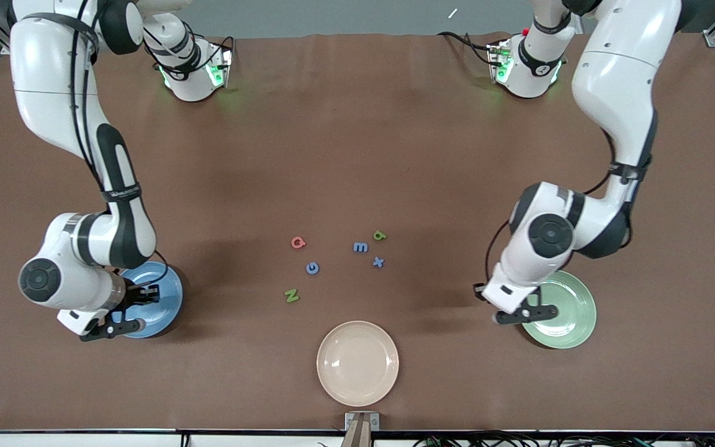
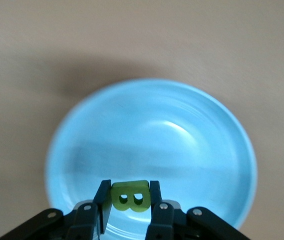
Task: Sort uppercase to blue plate, lowercase to green plate
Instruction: 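Place the B on the blue plate while the left gripper places n on green plate, then move the right gripper to the pink letter while the left gripper reaches blue x, then grasp the pink letter with the right gripper while the left gripper grasps x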
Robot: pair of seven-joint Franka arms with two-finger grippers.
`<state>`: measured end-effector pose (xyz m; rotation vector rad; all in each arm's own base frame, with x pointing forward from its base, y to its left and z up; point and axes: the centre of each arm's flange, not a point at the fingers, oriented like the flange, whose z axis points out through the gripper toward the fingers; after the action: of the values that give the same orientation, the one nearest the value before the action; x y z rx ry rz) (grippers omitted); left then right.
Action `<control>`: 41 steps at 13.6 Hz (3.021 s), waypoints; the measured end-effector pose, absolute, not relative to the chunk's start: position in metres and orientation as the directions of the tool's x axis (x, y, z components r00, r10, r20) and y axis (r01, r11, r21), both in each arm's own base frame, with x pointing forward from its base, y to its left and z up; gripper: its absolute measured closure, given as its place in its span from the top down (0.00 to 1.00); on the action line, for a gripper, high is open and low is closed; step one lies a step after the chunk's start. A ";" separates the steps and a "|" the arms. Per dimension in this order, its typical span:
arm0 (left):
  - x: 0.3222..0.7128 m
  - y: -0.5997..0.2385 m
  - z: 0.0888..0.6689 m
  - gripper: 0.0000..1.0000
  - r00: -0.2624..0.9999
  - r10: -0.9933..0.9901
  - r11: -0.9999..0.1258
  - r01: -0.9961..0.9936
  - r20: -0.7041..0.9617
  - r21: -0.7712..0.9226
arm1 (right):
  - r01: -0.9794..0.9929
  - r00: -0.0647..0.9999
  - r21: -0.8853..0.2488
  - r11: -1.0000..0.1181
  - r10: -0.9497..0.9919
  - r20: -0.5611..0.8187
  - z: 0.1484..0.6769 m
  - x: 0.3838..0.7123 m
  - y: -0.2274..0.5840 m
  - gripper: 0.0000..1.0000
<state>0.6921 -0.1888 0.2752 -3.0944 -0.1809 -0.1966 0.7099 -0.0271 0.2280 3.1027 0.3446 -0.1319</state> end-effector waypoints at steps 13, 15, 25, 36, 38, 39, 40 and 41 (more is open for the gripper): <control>0.694 -0.108 0.244 0.79 0.984 0.166 -0.984 0.170 0.070 -0.051 | 0.233 0.963 -0.018 -0.972 0.233 -0.135 0.217 0.701 0.067 0.94; 0.685 -0.157 0.256 0.99 0.979 0.190 -0.981 0.191 0.076 -0.012 | 0.177 0.969 -0.004 -0.984 0.175 -0.177 0.222 0.688 0.127 0.95; 0.600 -0.395 0.238 1.00 0.900 0.433 -0.901 0.430 0.046 0.062 | -0.317 0.919 0.001 -0.948 -0.308 -0.245 0.207 0.588 0.318 0.95; 0.590 -0.442 0.205 0.75 0.964 -0.179 -0.972 -0.205 0.198 0.119 | -0.393 0.902 -0.075 -0.917 -0.368 -0.226 0.182 0.565 0.338 0.87; 0.584 -0.449 0.196 0.72 0.945 -0.239 -0.960 -0.264 0.224 0.090 | -0.389 0.904 -0.077 -0.918 -0.364 -0.223 0.182 0.563 0.341 0.74; 0.582 -0.451 0.194 0.72 0.938 -0.260 -0.956 -0.284 0.232 0.076 | -0.389 0.904 -0.076 -0.918 -0.364 -0.223 0.181 0.562 0.341 0.72; 0.581 -0.452 0.192 0.69 0.933 -0.272 -0.953 -0.295 0.236 0.068 | -0.389 0.904 -0.075 -0.918 -0.365 -0.222 0.181 0.562 0.341 0.67; 0.579 -0.454 0.192 0.68 0.931 -0.278 -0.951 -0.301 0.237 0.066 | -0.391 0.904 -0.076 -0.917 -0.367 -0.219 0.180 0.563 0.340 0.67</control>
<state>0.5791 -0.4542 0.1921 -3.1866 0.4784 -0.3668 0.5625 0.3402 0.1796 3.1809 -0.6349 -0.3279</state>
